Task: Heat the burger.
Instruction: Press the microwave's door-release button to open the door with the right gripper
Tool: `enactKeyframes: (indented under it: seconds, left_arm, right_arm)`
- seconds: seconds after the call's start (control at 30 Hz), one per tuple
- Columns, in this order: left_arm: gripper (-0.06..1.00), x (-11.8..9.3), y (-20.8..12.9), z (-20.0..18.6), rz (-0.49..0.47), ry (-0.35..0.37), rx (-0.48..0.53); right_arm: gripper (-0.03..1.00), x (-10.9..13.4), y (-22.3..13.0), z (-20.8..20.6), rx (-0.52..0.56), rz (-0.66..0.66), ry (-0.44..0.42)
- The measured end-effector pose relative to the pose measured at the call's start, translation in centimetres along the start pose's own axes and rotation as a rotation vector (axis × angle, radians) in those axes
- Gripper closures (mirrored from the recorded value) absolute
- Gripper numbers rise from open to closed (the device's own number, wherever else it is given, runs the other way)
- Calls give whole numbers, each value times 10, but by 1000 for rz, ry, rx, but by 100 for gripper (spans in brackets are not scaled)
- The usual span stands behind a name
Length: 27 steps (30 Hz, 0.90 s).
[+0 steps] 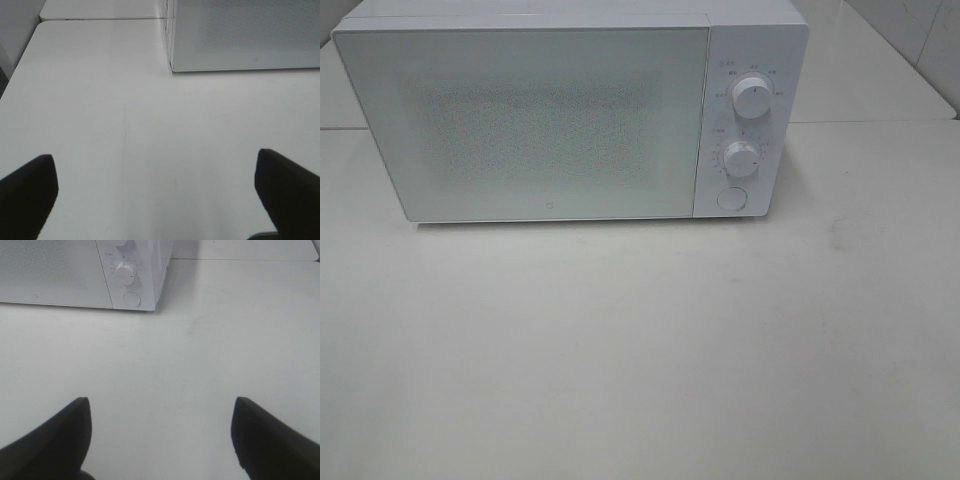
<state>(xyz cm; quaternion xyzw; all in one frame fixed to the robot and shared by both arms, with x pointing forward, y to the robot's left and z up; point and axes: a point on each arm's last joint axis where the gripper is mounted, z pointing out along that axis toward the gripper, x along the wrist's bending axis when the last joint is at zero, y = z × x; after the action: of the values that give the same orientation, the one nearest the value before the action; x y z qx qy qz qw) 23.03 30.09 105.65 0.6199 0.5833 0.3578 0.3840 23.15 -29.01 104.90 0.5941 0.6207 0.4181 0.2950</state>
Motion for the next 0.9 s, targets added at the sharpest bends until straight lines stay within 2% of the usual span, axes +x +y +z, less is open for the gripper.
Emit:
enactKeyframes:
  seconds: [0.53,0.77,0.9]
  left_arm:
    - [-5,0,0,0,0,0,0]
    - [-5,0,0,0,0,0,0]
    - [-5,0,0,0,0,0,0]
  right_arm:
    - [21,0,8,5,28,6,-1]
    - [21,2,31,17,-83,25,13]
    - [21,0,35,30,-90,32,7]
